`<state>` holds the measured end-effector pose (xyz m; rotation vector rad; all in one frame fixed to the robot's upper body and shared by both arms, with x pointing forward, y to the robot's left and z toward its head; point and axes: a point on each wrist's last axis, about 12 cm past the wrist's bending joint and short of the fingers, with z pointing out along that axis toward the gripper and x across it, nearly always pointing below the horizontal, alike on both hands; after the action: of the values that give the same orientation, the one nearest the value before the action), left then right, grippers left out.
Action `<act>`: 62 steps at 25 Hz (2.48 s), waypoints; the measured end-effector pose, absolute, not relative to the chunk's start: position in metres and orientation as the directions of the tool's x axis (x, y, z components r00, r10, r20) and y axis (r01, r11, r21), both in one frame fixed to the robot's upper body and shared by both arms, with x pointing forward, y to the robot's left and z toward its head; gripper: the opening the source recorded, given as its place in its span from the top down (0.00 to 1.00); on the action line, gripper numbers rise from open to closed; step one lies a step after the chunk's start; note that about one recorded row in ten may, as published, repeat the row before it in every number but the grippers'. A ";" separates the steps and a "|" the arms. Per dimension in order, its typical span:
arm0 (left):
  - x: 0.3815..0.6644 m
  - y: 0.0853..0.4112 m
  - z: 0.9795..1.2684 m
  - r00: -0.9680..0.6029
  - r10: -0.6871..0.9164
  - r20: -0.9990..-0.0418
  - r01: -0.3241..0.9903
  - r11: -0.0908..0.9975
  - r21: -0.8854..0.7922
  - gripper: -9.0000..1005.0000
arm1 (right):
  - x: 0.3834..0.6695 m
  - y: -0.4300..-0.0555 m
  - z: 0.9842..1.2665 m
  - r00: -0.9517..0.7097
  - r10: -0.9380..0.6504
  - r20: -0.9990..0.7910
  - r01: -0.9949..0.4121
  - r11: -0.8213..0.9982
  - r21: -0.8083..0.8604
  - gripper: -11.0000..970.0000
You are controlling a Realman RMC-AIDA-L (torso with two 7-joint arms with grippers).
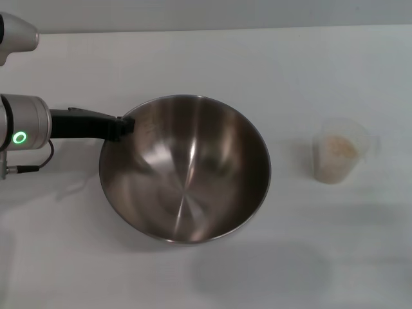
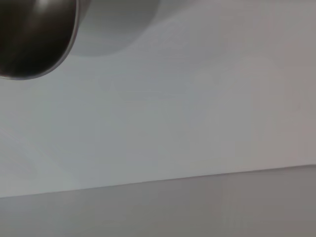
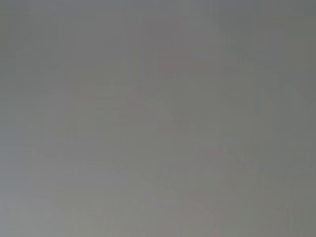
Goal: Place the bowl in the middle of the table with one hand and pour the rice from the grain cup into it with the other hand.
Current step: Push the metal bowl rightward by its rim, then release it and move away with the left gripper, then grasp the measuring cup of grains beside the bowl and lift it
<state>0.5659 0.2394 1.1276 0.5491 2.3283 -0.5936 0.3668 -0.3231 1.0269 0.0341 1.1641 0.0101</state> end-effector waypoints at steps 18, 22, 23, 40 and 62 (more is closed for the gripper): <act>0.568 0.235 1.138 -0.638 0.264 -0.724 0.577 0.786 -0.222 0.49 | 0.365 -0.324 1.026 0.392 0.022 -0.920 0.018 0.999 0.031 0.17; 0.566 0.228 1.156 -0.590 0.277 -0.759 0.631 0.745 -0.218 0.34 | 0.365 -0.325 1.026 0.392 0.020 -0.920 0.020 0.999 0.030 0.17; 0.566 0.228 1.156 -0.590 0.277 -0.759 0.631 0.745 -0.218 0.31 | 0.365 -0.325 1.026 0.392 0.020 -0.920 0.020 0.999 0.030 0.17; 0.554 0.233 1.174 0.095 0.351 -0.932 0.109 0.927 0.360 0.17 | 0.364 -0.326 1.026 0.392 0.018 -0.920 0.023 0.999 0.029 0.17; 0.488 0.322 1.045 0.295 0.127 -0.947 -0.114 0.989 0.097 0.17 | 0.350 -0.323 1.026 0.395 0.010 -0.919 0.000 1.000 0.011 0.17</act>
<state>0.4885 0.3218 1.0446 0.0116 1.2611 0.1601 0.3499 -0.3229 1.0261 0.0094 1.1652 0.0065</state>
